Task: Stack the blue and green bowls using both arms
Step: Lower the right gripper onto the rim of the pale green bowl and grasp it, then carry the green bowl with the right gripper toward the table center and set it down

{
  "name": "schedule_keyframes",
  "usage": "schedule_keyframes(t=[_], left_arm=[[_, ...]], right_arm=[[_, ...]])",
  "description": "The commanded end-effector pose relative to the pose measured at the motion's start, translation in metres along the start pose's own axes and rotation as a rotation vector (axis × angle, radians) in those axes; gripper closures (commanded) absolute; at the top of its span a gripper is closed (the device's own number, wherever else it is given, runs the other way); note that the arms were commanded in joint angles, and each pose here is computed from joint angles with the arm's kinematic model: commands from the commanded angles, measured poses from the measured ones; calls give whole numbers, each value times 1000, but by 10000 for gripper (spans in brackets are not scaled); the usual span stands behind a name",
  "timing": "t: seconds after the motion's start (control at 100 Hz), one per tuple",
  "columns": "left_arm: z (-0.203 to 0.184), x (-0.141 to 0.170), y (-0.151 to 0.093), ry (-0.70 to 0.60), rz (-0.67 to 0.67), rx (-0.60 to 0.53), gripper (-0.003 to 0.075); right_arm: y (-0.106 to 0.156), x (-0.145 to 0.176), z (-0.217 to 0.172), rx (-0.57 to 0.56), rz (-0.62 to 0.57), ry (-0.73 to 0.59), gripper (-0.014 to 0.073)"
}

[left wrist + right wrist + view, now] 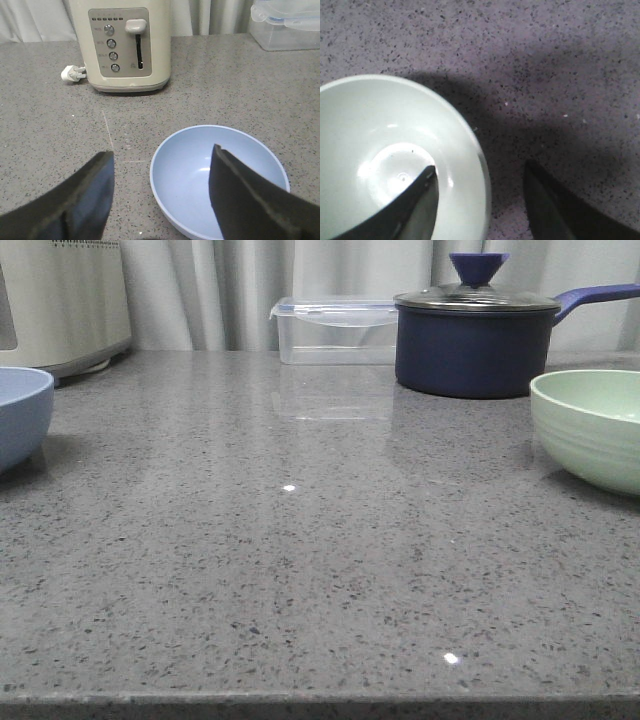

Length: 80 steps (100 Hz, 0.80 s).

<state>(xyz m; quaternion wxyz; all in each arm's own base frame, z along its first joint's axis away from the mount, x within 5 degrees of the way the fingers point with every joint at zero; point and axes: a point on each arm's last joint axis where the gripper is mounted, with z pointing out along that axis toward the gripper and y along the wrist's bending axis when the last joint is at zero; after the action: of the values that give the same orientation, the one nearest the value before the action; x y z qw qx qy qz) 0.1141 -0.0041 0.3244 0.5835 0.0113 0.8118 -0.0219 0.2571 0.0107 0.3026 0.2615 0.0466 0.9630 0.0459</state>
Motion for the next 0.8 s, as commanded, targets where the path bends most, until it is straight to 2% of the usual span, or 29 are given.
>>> schedule_keyframes(t=[0.0,0.32,0.4,0.6,0.79], left_arm=[[-4,-19,1,-115,-14,-8,301],[-4,-19,1,-115,-14,-8,301],[-4,-19,1,-115,-14,-8,301],[-4,-19,1,-115,-14,-8,301],[-4,-19,1,-115,-14,-8,301]], right_arm=[[1,-14,-6,-9,7,-51,193],[0,-16,17,1,16,23,194],[0,-16,17,1,17,23,219],[0,-16,17,1,17,26,443],[0,-16,17,1,17,27,601]])
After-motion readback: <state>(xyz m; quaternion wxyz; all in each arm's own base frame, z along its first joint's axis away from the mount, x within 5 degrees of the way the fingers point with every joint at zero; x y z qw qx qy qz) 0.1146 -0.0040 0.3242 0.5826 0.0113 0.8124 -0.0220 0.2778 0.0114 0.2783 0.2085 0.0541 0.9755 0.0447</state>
